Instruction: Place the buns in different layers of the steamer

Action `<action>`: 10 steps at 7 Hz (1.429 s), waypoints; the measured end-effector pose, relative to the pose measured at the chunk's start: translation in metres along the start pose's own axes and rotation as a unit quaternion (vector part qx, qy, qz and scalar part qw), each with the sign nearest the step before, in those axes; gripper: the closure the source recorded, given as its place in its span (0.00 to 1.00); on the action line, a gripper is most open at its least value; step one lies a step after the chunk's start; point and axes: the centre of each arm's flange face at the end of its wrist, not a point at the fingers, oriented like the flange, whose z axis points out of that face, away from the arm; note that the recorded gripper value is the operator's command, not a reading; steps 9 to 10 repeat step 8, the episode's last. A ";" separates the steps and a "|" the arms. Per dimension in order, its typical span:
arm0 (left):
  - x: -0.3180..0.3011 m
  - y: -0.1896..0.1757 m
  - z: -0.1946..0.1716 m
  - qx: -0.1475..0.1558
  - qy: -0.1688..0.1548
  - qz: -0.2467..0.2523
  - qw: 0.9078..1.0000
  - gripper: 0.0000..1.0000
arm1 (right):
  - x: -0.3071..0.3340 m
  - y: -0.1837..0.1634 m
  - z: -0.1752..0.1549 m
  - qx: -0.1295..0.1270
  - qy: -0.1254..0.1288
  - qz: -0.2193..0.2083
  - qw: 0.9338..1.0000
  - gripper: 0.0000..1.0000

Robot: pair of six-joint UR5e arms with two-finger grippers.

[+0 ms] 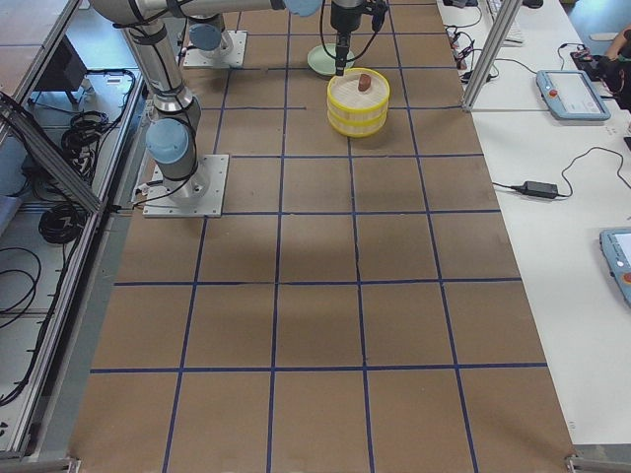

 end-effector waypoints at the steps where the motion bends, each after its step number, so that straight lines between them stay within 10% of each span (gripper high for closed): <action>1: 0.000 0.000 0.000 0.000 0.001 -0.005 1.000 0.00 | 0.000 0.000 0.000 0.000 0.000 0.000 1.000 0.00; 10: 0.034 0.008 0.004 0.002 -0.002 0.005 1.000 0.00 | 0.000 0.000 0.000 0.000 -0.001 0.000 1.000 0.00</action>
